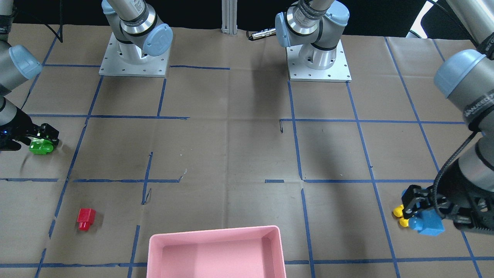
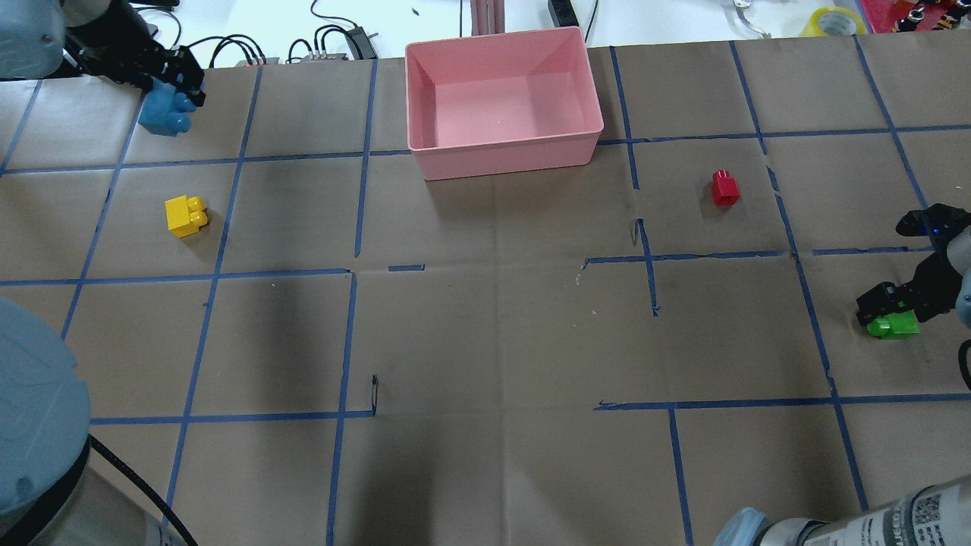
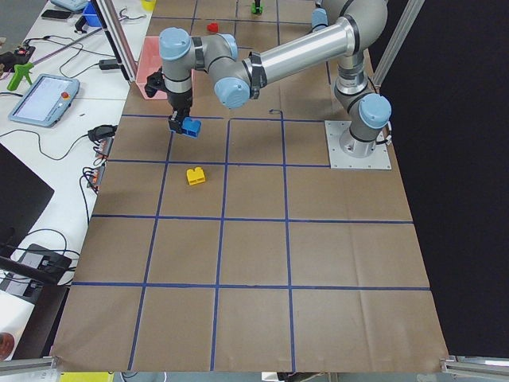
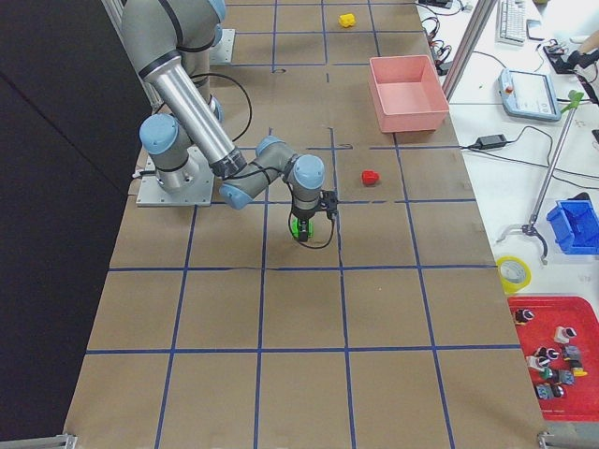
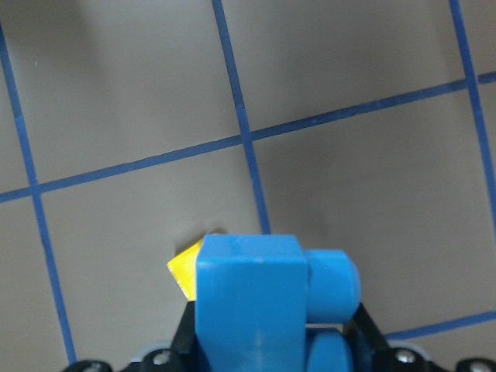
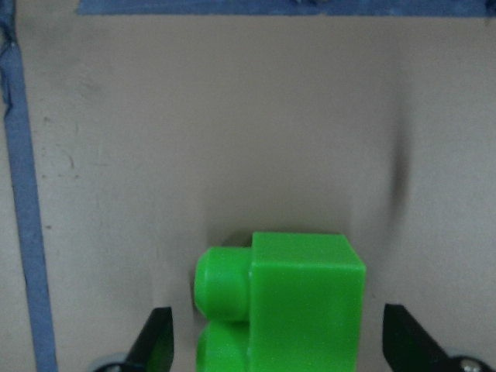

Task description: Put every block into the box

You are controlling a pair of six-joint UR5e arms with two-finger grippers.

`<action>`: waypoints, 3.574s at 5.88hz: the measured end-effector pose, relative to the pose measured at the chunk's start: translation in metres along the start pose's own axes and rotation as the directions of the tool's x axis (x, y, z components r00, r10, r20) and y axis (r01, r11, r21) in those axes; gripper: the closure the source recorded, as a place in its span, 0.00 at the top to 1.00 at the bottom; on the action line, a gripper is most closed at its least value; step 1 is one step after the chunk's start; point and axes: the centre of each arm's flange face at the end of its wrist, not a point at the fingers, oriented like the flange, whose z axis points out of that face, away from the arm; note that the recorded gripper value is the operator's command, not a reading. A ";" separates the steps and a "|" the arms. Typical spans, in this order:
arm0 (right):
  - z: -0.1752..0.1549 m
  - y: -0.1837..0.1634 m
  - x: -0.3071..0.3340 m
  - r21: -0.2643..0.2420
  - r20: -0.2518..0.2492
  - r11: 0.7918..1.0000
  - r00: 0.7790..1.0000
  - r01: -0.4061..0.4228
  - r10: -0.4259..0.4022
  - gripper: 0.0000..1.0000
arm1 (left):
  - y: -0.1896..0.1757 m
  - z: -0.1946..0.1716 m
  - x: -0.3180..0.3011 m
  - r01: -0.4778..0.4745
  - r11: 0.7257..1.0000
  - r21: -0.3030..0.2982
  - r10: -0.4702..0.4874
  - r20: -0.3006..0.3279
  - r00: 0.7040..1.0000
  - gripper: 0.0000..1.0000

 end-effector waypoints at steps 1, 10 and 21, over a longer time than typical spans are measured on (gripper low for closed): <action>0.001 0.001 -0.001 -0.010 0.001 1.000 1.000 0.001 -0.001 0.37 | -0.034 0.009 0.060 0.072 0.997 0.017 -0.072 -0.024 0.997 0.15; -0.146 -0.041 -0.021 0.061 -0.175 0.986 0.974 0.157 -0.144 0.04 | -0.092 0.144 0.320 0.269 0.963 0.014 -0.267 -0.090 0.960 0.99; -0.178 -0.307 -0.464 0.407 0.121 0.854 0.907 0.325 -0.403 0.10 | -0.018 0.056 -0.139 0.107 0.989 -0.103 -0.110 -0.022 0.994 0.99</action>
